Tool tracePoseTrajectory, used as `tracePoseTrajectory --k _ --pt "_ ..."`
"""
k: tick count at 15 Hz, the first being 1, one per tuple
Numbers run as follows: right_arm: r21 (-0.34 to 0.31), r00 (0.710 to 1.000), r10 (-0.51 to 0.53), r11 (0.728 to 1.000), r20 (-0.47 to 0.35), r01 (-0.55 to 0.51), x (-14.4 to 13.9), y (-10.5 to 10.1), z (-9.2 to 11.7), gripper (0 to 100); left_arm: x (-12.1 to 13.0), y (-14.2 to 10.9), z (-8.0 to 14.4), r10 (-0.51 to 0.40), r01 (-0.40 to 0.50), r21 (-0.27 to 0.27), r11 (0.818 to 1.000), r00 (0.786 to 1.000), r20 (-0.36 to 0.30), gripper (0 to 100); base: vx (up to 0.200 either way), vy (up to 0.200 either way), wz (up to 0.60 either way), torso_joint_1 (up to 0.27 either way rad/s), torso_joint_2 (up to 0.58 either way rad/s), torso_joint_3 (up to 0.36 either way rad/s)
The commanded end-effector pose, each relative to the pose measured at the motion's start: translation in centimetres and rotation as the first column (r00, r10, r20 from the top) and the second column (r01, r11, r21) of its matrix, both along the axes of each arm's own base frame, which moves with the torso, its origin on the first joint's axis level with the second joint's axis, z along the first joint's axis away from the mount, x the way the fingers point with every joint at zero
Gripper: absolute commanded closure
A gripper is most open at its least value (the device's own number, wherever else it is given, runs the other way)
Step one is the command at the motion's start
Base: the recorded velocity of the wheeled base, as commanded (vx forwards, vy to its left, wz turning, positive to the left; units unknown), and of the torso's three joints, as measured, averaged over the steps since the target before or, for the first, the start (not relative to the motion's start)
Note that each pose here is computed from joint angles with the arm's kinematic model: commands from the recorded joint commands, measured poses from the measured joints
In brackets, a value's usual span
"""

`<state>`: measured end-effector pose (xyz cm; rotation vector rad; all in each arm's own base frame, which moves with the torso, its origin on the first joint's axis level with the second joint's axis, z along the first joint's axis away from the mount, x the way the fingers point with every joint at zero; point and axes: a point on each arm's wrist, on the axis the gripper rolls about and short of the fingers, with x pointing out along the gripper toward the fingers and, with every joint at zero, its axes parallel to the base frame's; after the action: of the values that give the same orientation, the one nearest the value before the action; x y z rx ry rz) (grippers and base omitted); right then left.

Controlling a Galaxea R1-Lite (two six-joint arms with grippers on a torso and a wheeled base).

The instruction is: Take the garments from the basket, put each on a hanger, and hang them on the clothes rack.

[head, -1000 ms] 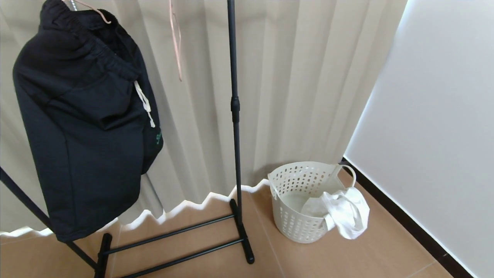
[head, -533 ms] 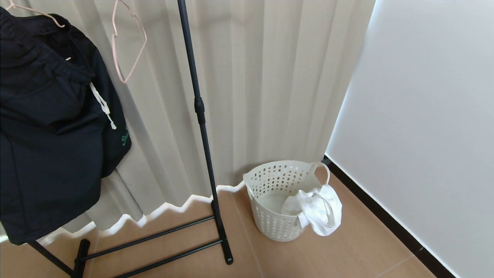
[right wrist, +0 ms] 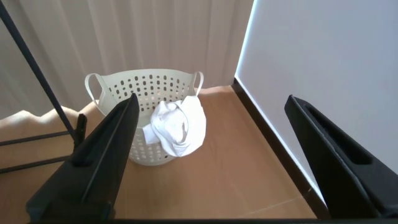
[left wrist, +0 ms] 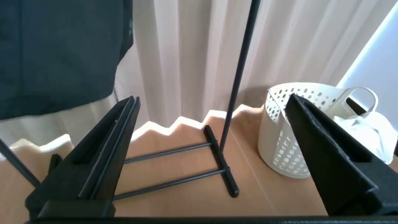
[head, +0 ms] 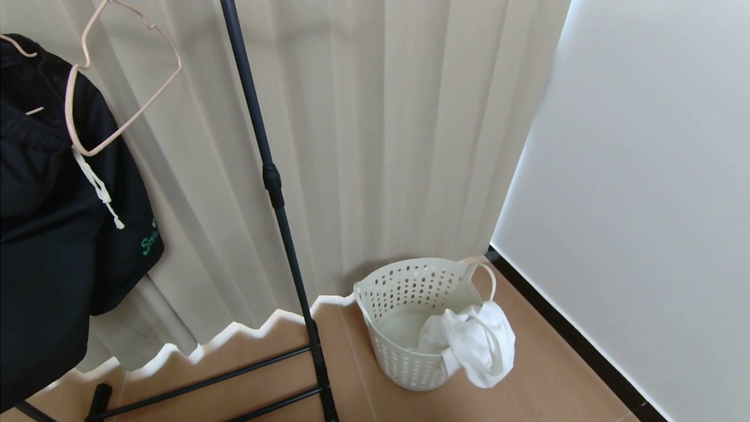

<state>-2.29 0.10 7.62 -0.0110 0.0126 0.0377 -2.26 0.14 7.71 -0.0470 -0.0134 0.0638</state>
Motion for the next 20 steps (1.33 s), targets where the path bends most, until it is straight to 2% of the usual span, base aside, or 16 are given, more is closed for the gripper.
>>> tracePoseTrajectory --k 1,9,20 --pt "-0.001 1.000 0.001 1.000 -0.001 -0.001 0.01 0.00 0.02 0 0.01 0.00 0.01 0.000 0.000 -0.001 1.000 1.000 -0.001 0 0.000 0.000 0.00 0.000 0.00 0.000" --pt "-0.001 1.000 -0.001 1.000 -0.001 0.001 0.02 0.00 -0.01 0 0.03 0.01 0.01 -0.003 0.003 0.001 1.000 1.000 -0.004 0 0.000 0.000 0.00 -0.001 0.00 -0.011" --pt "0.001 1.000 -0.002 1.000 0.000 0.002 0.02 -0.01 0.00 0 0.02 0.01 0.01 -0.003 0.003 -0.006 1.000 1.000 -0.002 0 0.000 0.000 0.00 0.004 0.00 -0.188"
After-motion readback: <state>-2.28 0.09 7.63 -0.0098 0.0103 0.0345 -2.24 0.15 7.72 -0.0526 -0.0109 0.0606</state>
